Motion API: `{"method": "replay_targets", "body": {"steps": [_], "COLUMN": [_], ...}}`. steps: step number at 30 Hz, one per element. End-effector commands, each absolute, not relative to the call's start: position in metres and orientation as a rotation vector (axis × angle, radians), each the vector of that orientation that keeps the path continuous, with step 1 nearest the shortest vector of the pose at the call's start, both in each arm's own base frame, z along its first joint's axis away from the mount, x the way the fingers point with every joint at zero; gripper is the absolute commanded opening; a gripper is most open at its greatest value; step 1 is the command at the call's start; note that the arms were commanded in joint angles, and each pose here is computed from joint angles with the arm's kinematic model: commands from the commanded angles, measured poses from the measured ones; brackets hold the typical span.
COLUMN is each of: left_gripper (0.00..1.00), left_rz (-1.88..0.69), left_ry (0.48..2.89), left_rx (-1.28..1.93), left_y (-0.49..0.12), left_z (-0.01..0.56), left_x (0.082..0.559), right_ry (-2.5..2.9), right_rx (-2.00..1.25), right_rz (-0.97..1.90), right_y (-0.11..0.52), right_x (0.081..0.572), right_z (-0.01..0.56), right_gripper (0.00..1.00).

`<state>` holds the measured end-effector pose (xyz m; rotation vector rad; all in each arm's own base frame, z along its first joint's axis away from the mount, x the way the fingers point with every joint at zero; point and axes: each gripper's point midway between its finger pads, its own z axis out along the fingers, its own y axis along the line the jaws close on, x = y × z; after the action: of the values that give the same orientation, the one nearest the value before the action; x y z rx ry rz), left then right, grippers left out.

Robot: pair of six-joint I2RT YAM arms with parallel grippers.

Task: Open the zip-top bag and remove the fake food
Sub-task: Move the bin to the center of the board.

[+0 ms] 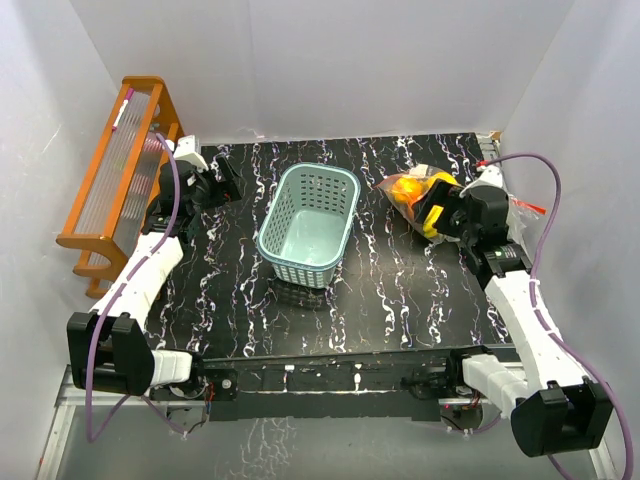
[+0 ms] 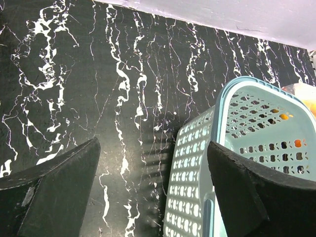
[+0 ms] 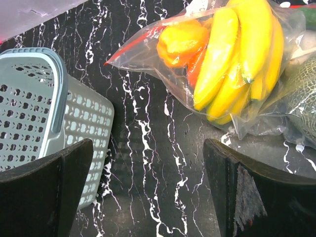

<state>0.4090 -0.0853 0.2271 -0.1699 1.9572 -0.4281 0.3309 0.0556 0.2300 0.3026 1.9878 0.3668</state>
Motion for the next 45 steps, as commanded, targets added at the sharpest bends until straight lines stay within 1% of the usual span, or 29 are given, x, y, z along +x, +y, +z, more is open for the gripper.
{"method": "replay_targets", "body": {"steps": [1,4,9,12,14,15,17,20,22,23,24,25,26,28,29,30,32,35,39,40,42,45], "left_gripper": [0.88,0.88,0.88,0.87,0.87,0.87,0.87,0.88,0.88,0.88,0.88,0.88,0.88,0.88,0.88,0.88,0.88,0.88,0.86,0.84,0.72,0.43], "left_rz": [-0.456,-0.431,-0.434,-0.424,-0.463,-0.493,-0.525,-0.495,-0.467,-0.461,-0.455,-0.451,-0.449,-0.453,-0.464,-0.472,-0.472,-0.465,-0.342,-0.305,-0.275,-0.241], "left_ry": [1.911,1.934,1.95,1.968,1.98,1.988,1.999,2.008,2.012,2.012,2.012,2.013,2.015,2.045,2.056,2.067,2.094,2.105,2.161,2.181,2.215,2.227], "left_rx": [-0.16,-0.193,-0.199,-0.212,-0.2,-0.177,-0.12,-0.087,-0.087,-0.082,-0.074,-0.062,-0.051,-0.029,-0.013,0.014,0.06,0.145,0.24,0.247,0.26,0.258], "left_y": [-0.089,-0.085,-0.086,-0.084,-0.091,-0.098,-0.111,-0.117,-0.117,-0.118,-0.119,-0.122,-0.124,-0.132,-0.138,-0.146,-0.157,-0.176,-0.183,-0.181,-0.181,-0.179], "left_z": [0.245,0.241,0.238,0.23,0.23,0.23,0.232,0.231,0.229,0.228,0.227,0.228,0.228,0.217,0.215,0.212,0.207,0.203,0.189,0.184,0.175,0.171], "left_x": [0.409,0.413,0.413,0.415,0.416,0.417,0.415,0.413,0.413,0.413,0.412,0.412,0.411,0.411,0.41,0.409,0.406,0.397,0.392,0.392,0.391,0.391], "right_ry": [1.854,1.82,1.71,1.751,1.763,1.766,1.778,1.804,1.821,1.825,1.834,1.843,1.854,1.879,1.896,1.914,1.957,2.003,1.996,1.993,1.986,1.985], "right_rx": [0.288,0.296,0.244,0.24,0.224,0.221,0.217,0.217,0.228,0.235,0.24,0.247,0.253,0.257,0.254,0.252,0.247,0.24,0.242,0.247,0.26,0.265], "right_rz": [0.375,0.384,0.437,0.455,0.452,0.446,0.44,0.474,0.497,0.502,0.502,0.496,0.487,0.461,0.45,0.444,0.45,0.486,0.465,0.444,0.409,0.386], "right_y": [0.053,0.052,0.059,0.063,0.064,0.064,0.064,0.069,0.073,0.073,0.073,0.073,0.072,0.069,0.069,0.069,0.072,0.079,0.076,0.072,0.066,0.063], "right_x": [0.331,0.322,0.322,0.324,0.325,0.325,0.327,0.331,0.334,0.336,0.337,0.34,0.342,0.348,0.351,0.353,0.356,0.357,0.357,0.356,0.354,0.352], "right_z": [0.271,0.276,0.294,0.289,0.283,0.28,0.273,0.265,0.257,0.255,0.252,0.248,0.245,0.237,0.233,0.227,0.216,0.204,0.205,0.205,0.205,0.203], "right_gripper": [0.98,0.97,0.93,0.9,0.87,0.84,0.75,0.43,0.24,0.19,0.17,0.19,0.29,0.6,0.72,0.78,0.82,0.84,0.87,0.87,0.87,0.87]}}
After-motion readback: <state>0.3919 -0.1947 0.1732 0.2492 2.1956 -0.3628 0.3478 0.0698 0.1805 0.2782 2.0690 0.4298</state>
